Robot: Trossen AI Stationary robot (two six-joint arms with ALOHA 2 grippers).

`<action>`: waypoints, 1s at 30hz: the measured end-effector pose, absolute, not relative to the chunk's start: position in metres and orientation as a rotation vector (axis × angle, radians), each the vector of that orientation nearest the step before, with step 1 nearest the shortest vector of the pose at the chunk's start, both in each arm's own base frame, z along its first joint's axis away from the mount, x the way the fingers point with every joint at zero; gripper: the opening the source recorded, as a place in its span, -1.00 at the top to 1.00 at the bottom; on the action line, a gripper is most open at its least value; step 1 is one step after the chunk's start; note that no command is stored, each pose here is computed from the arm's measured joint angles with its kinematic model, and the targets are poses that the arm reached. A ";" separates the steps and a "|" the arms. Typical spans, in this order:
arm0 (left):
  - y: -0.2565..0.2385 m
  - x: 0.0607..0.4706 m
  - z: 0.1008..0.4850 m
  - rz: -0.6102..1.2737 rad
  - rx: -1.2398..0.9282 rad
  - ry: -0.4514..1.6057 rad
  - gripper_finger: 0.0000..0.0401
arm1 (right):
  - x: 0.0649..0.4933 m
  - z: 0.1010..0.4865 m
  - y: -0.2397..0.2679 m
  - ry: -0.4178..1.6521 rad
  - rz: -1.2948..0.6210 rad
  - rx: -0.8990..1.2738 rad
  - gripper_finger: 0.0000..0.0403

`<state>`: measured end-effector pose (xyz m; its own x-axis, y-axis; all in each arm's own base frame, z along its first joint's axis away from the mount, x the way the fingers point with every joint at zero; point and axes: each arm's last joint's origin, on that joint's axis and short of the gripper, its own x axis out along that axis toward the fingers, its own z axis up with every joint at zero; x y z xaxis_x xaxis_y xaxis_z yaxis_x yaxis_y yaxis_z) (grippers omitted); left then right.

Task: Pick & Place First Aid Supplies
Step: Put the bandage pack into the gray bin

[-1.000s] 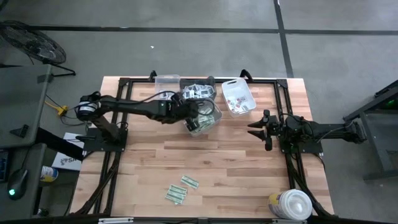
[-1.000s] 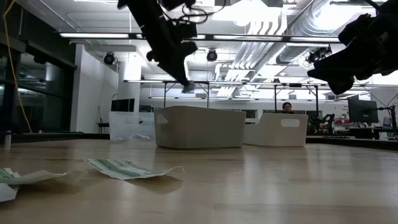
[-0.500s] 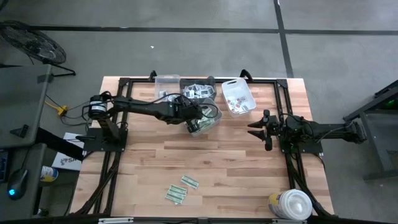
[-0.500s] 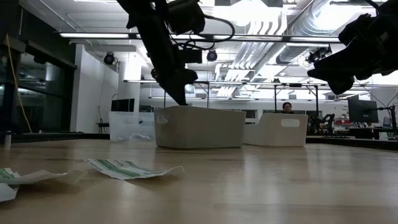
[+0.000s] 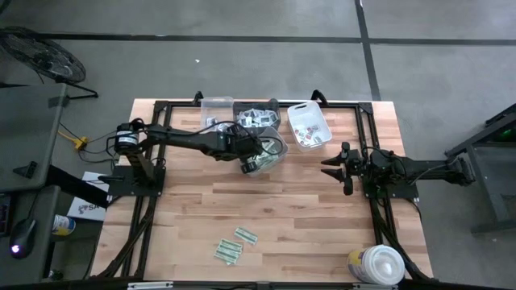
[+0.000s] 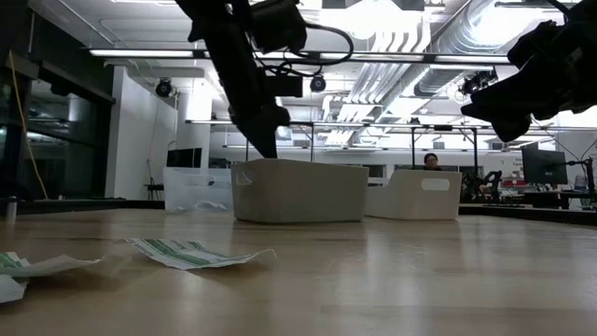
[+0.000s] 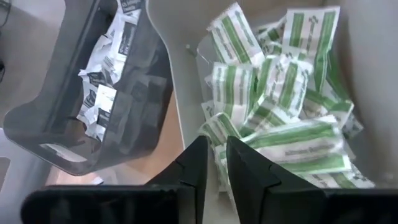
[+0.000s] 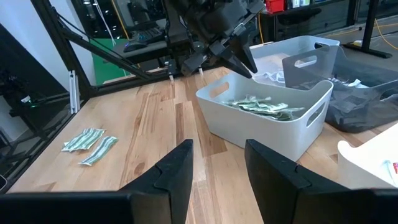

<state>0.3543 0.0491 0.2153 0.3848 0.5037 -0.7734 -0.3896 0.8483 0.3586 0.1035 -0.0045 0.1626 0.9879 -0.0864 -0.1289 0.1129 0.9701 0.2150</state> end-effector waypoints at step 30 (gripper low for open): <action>-0.092 0.315 0.238 -0.525 0.799 1.063 0.69 | 0.104 0.163 -0.005 0.119 -0.101 0.224 0.31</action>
